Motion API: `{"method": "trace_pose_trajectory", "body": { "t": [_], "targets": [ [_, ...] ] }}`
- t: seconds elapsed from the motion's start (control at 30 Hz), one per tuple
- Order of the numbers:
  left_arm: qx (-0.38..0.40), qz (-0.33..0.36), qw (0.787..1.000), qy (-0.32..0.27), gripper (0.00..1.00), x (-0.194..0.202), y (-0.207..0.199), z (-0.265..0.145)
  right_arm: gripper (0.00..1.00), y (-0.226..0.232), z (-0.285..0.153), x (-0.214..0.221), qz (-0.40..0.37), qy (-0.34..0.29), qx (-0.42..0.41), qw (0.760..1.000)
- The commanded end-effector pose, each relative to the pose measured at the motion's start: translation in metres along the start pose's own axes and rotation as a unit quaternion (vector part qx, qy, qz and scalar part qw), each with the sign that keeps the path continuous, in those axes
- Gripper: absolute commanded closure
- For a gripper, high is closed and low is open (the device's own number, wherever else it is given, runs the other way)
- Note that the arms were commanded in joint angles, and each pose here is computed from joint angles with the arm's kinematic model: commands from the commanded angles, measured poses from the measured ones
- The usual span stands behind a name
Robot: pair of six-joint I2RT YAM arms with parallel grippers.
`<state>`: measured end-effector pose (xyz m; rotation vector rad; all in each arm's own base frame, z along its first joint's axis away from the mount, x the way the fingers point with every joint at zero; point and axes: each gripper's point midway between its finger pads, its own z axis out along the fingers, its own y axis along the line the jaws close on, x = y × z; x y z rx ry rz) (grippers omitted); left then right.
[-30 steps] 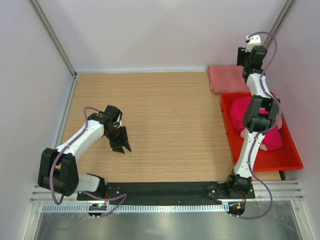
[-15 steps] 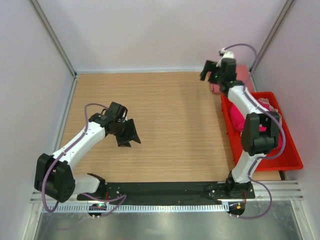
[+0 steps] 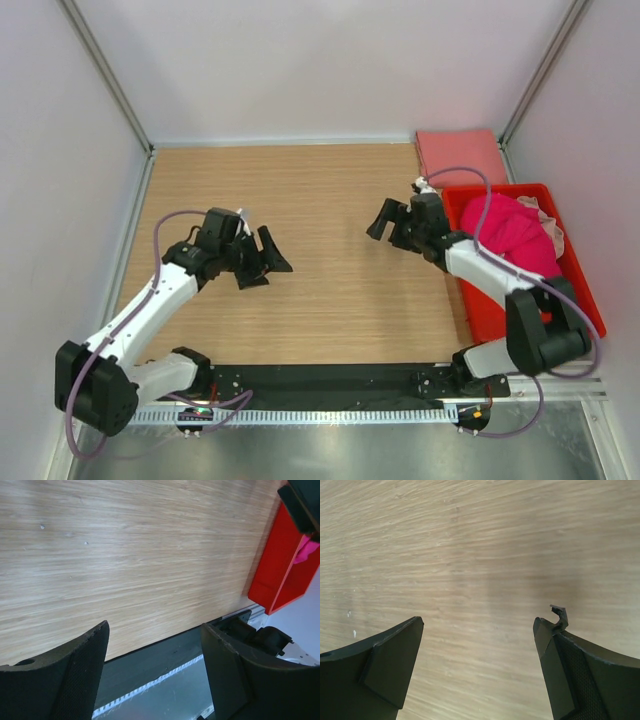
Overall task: Fold and stack the t-shirts
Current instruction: Neatly place the folded tshirt to the corner
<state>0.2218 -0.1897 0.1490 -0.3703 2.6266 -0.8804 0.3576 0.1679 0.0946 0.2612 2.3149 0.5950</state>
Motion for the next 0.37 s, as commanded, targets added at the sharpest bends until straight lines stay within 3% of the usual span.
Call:
{"method": "trace_pose_trajectory", "body": {
  "t": [0.0,0.13,0.33],
  "targets": [
    [0.056,0.004,0.998,-0.026,0.25,-0.003,-0.016,-0.006,0.0,-0.012,-0.04,-0.015,0.015,-0.073,0.029,0.997],
    [0.081,-0.01,0.996,-0.033,0.23,0.014,-0.007,-0.01,0.0,-0.048,-0.066,0.027,0.064,-0.058,0.079,0.993],
    [0.191,-0.06,0.979,-0.029,0.21,0.035,-0.021,-0.016,0.0,-0.057,-0.091,0.066,0.101,-0.03,0.062,0.993]
  ]
}}
